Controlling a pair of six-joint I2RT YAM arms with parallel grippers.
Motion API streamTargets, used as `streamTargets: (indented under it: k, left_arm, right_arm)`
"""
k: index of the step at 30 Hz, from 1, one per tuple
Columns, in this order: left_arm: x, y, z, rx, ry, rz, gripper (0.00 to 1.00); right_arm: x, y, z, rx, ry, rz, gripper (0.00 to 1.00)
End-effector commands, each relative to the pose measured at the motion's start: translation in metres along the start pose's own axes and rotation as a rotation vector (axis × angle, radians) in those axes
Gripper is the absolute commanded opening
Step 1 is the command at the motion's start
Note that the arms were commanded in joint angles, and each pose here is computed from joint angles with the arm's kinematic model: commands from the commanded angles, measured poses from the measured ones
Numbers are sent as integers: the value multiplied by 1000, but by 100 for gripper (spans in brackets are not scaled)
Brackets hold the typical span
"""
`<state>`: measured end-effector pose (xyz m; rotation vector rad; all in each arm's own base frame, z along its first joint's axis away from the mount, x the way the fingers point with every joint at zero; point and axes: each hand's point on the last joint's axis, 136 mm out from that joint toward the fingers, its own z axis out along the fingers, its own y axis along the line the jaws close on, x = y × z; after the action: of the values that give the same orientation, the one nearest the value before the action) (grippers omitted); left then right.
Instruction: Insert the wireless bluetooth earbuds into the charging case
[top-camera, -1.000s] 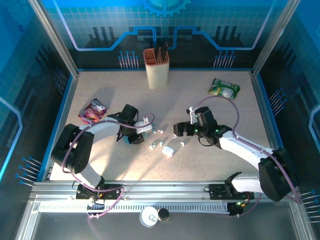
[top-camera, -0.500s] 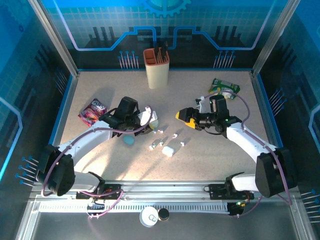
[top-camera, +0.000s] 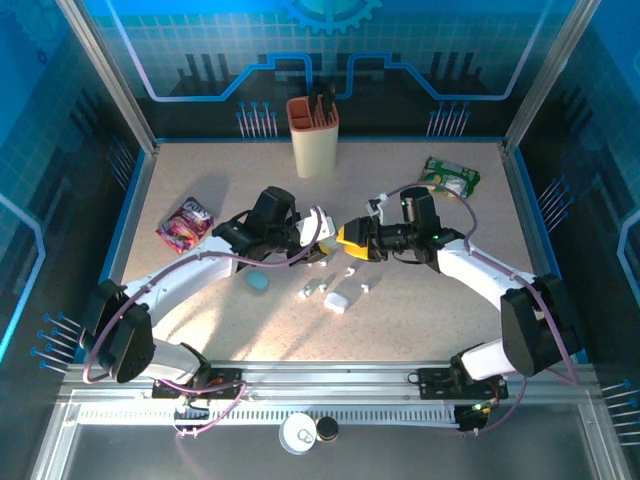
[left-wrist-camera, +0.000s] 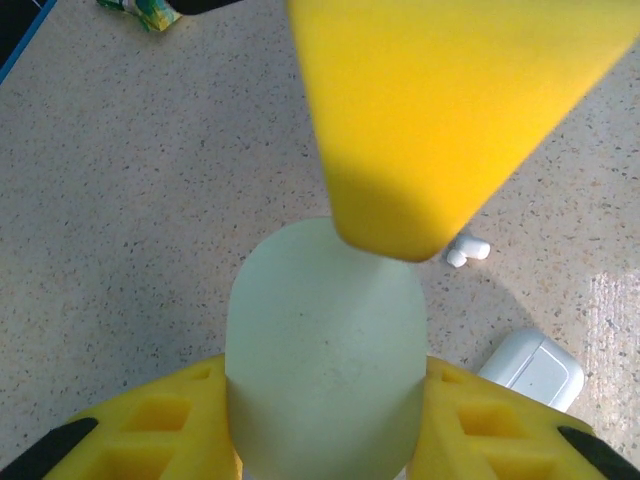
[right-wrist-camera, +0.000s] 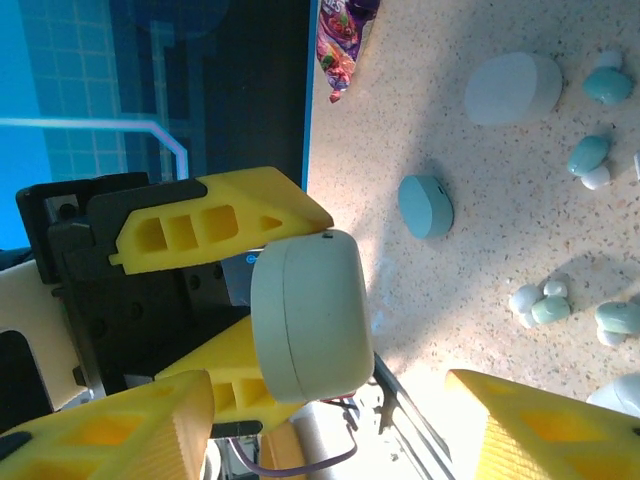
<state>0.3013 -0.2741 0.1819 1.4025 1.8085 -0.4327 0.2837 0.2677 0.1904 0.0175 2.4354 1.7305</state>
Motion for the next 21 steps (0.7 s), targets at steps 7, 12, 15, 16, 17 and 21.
streamTargets:
  k: [7, 12, 15, 16, 17, 21]
  left_arm:
    - [-21, -2, 1, 8, -45, 28, 33]
    - [-23, -4, 2, 18, -48, 32, 33]
    - [-24, -6, 3, 27, -51, 31, 33]
    - [-24, -7, 3, 31, -54, 30, 33]
    - [-25, -8, 3, 35, -56, 28, 33]
    - [-25, -8, 3, 39, -59, 22, 34]
  right_arm:
    - [0, 5, 9, -35, 39, 17, 48]
    - [-1, 6, 11, -38, 44, 18, 43]
    - [-1, 6, 12, -37, 42, 17, 40]
    - [-2, 6, 12, -37, 42, 17, 40]
    - [-2, 6, 12, -37, 42, 16, 38]
    - [-2, 8, 10, -42, 37, 12, 25]
